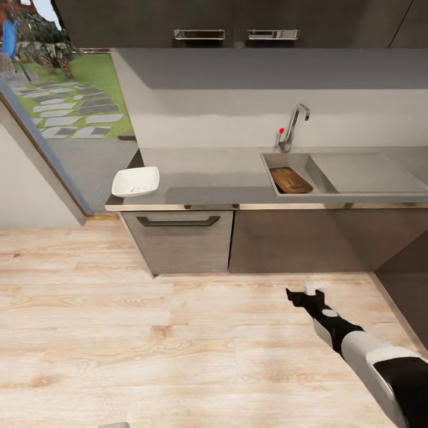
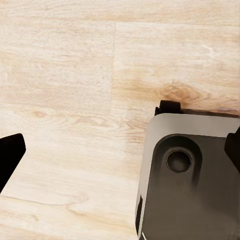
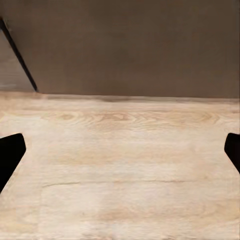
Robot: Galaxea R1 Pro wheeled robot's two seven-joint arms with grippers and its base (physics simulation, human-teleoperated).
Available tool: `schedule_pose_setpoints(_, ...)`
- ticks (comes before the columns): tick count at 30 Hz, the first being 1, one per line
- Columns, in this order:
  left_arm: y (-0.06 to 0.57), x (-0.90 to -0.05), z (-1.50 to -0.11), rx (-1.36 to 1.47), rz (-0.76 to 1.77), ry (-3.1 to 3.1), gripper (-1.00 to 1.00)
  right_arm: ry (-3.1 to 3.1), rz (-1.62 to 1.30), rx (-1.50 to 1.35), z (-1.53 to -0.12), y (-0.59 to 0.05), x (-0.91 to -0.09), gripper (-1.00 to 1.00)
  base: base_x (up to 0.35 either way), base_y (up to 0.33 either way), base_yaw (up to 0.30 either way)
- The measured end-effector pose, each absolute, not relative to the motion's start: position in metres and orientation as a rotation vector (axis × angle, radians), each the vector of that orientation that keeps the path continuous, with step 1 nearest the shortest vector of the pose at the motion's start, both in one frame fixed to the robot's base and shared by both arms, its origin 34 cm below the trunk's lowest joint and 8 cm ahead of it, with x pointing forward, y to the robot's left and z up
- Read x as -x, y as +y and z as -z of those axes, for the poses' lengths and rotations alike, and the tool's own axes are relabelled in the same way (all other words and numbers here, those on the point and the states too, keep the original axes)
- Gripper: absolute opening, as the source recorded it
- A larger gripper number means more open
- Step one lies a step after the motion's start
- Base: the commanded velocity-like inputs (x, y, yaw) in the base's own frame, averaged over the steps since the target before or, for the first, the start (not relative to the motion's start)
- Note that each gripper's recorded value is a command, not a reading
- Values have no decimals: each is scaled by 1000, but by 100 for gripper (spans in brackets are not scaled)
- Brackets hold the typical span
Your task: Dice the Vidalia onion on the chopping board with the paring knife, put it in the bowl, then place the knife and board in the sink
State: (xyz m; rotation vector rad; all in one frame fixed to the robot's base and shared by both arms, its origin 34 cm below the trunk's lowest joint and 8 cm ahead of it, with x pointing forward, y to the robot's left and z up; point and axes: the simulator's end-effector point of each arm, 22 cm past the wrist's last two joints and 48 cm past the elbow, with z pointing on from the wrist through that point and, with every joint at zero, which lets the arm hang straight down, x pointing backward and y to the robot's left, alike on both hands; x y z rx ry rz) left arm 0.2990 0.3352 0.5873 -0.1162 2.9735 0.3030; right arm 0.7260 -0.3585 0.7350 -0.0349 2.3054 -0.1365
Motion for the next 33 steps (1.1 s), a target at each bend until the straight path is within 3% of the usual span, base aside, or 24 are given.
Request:
schedule_pose_setpoints(6,333,-301,-587,114,-299,2966,100,2399,-8,62,-656,-273,-573,100,0,0,0)
schedule_pose_setpoints(14,309,-346,-590,130,-230,2858,100,2287,-45,31,-656,-247,-404,100,0,0,0)
schedule_pose_setpoints(20,328,-359,-603,132,-273,2709,100,2272,197,-202,-660,-296,-376,100,0,0,0)
schedule_pose_setpoints(33,339,-358,-607,125,-295,2705,100,2249,202,-209,-666,-297,-382,100,0,0,0)
